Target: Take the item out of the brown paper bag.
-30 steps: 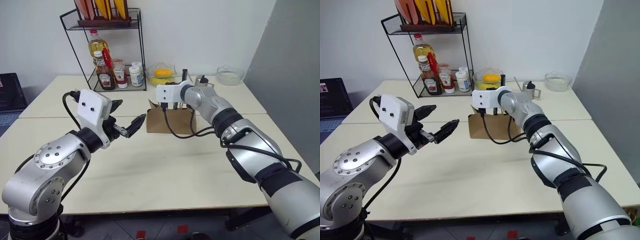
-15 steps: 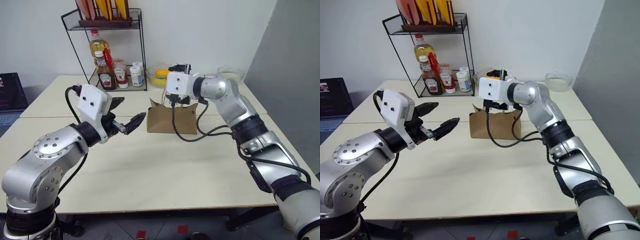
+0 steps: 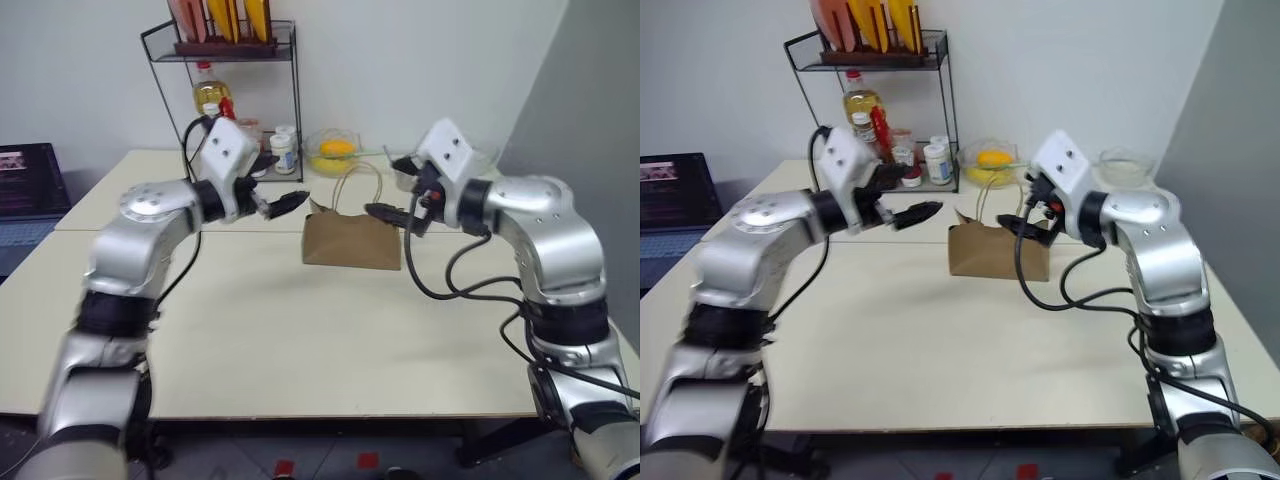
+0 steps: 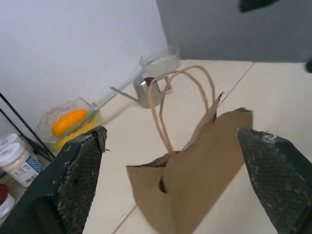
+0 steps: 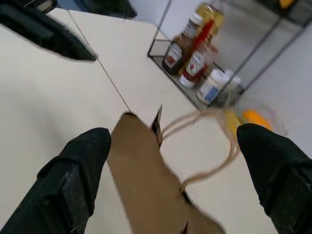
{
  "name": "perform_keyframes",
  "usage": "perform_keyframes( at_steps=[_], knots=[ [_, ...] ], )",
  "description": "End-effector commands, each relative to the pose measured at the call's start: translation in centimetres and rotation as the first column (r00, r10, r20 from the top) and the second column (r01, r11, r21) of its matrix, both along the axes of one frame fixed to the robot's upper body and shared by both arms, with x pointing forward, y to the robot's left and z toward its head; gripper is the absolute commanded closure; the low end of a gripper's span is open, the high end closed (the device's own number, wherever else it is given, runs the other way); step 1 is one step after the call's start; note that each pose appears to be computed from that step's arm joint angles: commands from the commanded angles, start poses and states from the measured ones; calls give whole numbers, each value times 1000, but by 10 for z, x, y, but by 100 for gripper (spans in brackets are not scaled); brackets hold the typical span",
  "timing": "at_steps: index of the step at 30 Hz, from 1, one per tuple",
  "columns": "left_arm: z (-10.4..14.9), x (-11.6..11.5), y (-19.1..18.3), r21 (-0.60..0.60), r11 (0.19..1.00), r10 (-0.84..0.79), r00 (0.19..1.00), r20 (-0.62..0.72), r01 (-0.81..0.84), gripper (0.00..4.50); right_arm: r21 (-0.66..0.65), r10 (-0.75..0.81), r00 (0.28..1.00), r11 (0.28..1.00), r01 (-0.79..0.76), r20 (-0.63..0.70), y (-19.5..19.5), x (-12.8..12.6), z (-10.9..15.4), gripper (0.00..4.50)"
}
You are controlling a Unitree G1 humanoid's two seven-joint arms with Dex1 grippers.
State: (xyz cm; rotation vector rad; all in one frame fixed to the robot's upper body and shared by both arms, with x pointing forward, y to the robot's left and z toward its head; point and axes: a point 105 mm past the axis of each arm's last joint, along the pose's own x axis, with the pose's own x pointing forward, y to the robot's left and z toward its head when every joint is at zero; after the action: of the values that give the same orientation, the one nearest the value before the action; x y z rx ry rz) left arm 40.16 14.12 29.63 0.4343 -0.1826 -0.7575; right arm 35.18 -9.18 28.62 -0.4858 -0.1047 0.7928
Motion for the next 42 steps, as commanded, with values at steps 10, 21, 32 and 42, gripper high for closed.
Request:
perform_keyframes(
  at_steps=[10,21,32,42],
  knots=[
    [-28,60,-37,54,998,15,988,-153,-7,0,94,-50,993,994,61,-108,-7,-43,-33,4],
    [-33,51,-51,16,993,-109,965,-240,116,125,114,-138,983,982,153,-125,-18,-48,-39,0],
    [-46,40,-64,73,967,-220,943,-249,245,449,104,-122,984,985,137,-132,-14,-48,-42,0],
    [-133,-50,-62,212,663,-547,658,-518,718,449,51,-100,977,992,111,-188,-26,-62,-53,0]
  ],
)
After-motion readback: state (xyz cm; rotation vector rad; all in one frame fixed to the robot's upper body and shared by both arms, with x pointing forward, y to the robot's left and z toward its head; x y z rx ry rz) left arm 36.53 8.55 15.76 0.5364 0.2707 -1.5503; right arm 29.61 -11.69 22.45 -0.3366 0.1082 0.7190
